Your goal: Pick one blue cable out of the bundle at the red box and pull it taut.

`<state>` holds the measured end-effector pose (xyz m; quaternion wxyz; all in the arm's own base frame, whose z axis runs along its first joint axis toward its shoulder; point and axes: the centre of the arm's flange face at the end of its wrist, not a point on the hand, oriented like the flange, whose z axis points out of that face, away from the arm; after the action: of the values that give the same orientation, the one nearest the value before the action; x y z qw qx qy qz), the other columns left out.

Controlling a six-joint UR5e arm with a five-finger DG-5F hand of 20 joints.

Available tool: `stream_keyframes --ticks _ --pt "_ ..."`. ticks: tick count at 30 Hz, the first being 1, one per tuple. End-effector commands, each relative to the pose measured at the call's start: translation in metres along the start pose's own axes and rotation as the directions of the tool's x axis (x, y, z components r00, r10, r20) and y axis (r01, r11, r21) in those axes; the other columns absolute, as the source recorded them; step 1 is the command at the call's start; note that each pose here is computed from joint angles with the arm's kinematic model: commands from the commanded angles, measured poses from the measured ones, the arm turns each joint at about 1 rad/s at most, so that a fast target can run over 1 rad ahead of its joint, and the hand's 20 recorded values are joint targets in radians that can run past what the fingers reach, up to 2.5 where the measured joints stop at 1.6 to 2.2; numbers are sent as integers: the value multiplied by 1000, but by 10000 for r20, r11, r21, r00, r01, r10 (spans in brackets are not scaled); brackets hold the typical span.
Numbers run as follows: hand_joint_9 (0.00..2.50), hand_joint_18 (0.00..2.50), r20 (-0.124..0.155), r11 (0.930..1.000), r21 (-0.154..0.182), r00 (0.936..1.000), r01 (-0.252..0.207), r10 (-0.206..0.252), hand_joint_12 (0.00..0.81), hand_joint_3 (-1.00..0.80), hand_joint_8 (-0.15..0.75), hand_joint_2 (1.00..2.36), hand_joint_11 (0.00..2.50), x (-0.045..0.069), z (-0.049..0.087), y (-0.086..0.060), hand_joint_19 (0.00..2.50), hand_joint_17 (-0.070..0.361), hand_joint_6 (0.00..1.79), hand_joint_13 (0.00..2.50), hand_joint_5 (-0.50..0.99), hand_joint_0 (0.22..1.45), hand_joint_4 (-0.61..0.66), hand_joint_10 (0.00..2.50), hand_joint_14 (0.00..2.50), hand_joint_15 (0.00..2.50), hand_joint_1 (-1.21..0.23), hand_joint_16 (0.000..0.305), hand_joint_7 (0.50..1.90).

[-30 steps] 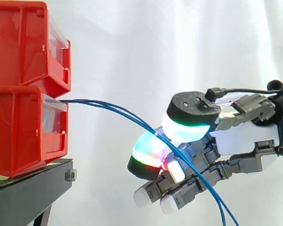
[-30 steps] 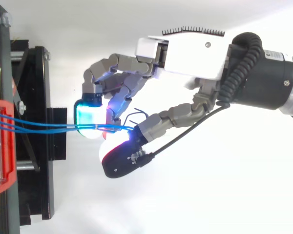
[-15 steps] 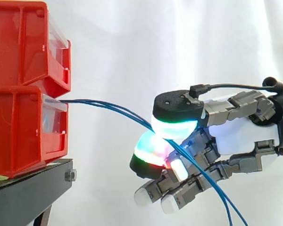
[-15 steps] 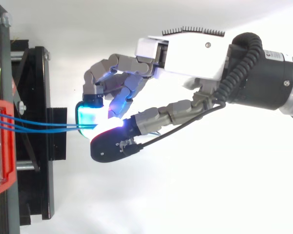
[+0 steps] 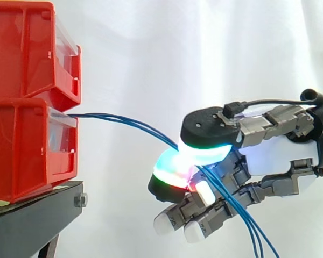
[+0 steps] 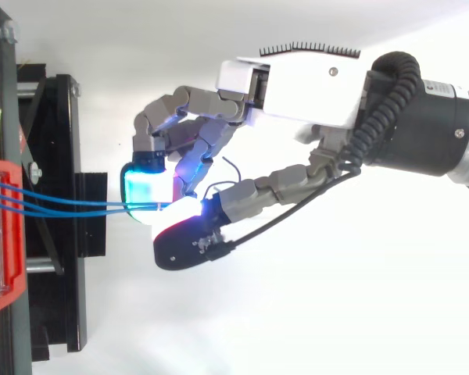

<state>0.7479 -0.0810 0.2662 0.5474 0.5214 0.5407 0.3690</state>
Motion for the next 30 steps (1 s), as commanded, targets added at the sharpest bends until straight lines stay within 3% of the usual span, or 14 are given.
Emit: stream_keyframes --ticks 1,4,10,16,20,30 --pt "961 551 2 10000 -6 10000 -2 2 343 -355 296 1011 643 0 0 0 234 110 845 484 -114 676 139 13 8 206 -982 49 1109" --pt "957 544 2 10000 -6 10000 -2 2 341 -500 294 1000 643 0 0 0 243 109 846 477 -117 660 182 15 10 202 -976 49 1096" --pt "1049 548 5 10000 -20 10000 -6 6 353 -500 308 1000 634 0 0 1 292 115 839 499 -98 524 179 12 9 212 -796 51 1099" --pt "1099 541 5 10000 -20 10000 -6 6 333 -420 297 1007 630 0 0 1 303 107 834 513 -87 582 133 15 9 219 -660 47 1120" --pt "1106 553 5 10000 -20 10000 -6 6 333 -265 309 1016 651 0 0 1 301 106 844 529 -86 588 106 15 9 221 -711 47 1113" --pt "1097 580 5 10000 -20 10000 -6 6 335 -154 327 1022 690 0 0 1 286 106 852 566 -91 607 132 14 10 240 -869 47 1130"
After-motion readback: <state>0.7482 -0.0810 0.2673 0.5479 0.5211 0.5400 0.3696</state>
